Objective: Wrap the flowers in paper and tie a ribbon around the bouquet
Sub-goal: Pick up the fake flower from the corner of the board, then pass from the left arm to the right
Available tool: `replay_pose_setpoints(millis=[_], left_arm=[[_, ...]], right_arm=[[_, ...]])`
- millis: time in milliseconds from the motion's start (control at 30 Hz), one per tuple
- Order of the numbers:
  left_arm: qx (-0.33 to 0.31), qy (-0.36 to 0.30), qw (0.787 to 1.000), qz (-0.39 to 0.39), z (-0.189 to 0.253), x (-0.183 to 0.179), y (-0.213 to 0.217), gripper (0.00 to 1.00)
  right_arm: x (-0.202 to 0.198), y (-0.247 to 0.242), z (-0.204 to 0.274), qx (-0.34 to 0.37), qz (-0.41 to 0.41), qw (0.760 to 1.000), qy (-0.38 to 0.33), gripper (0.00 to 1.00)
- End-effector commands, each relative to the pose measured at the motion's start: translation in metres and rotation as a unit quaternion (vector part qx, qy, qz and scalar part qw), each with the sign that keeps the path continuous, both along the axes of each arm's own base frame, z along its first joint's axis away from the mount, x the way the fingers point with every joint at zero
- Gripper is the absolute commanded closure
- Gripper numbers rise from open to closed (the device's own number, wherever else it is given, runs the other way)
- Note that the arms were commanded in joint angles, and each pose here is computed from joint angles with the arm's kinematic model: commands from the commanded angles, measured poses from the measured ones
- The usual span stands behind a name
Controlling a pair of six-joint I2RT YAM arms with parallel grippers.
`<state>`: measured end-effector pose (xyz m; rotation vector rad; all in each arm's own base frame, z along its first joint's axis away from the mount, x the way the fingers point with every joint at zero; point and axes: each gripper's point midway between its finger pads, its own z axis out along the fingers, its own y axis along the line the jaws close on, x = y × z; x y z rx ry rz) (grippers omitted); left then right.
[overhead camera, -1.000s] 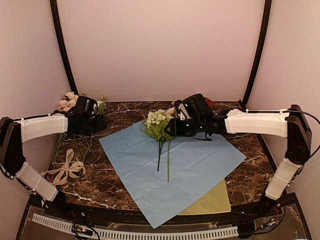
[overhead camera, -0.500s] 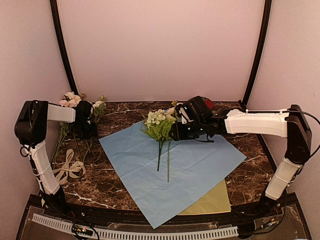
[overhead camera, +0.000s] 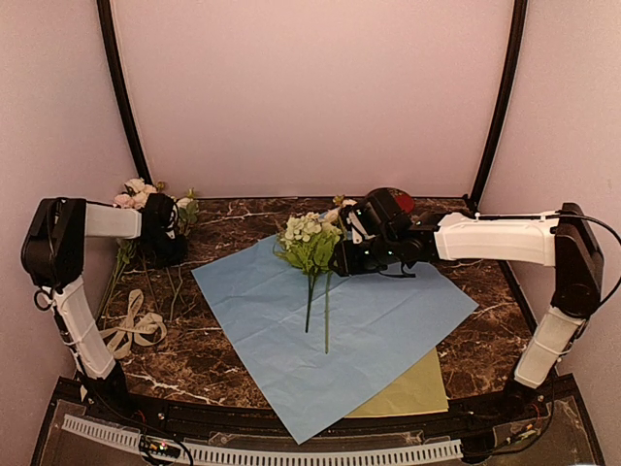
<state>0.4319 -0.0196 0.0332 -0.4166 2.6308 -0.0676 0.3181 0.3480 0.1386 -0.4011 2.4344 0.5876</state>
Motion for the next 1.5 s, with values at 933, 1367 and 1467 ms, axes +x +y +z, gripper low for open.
replay_pose_setpoints(millis=[933,1367,1467], left_arm=[[-0.308,-0.444,0.688,-0.485,0.309,-0.177,-0.351,1.00],[-0.267,-0.404,0.734,-0.477,0.277,-0.164,-0.358,0.32],[-0.218,-0.385,0.771,-0.458,0.257,-0.151,-0.348,0.24]], right_arm=[[-0.065,0.070,0.228,0.401,0.239,0.866,-0.180,0.41],[-0.018,0.021,0.169,0.322,0.100,0.936,-0.103,1.00],[-0.001,-0.005,0.131,0.266,0.056,0.961,-0.040,1.00]])
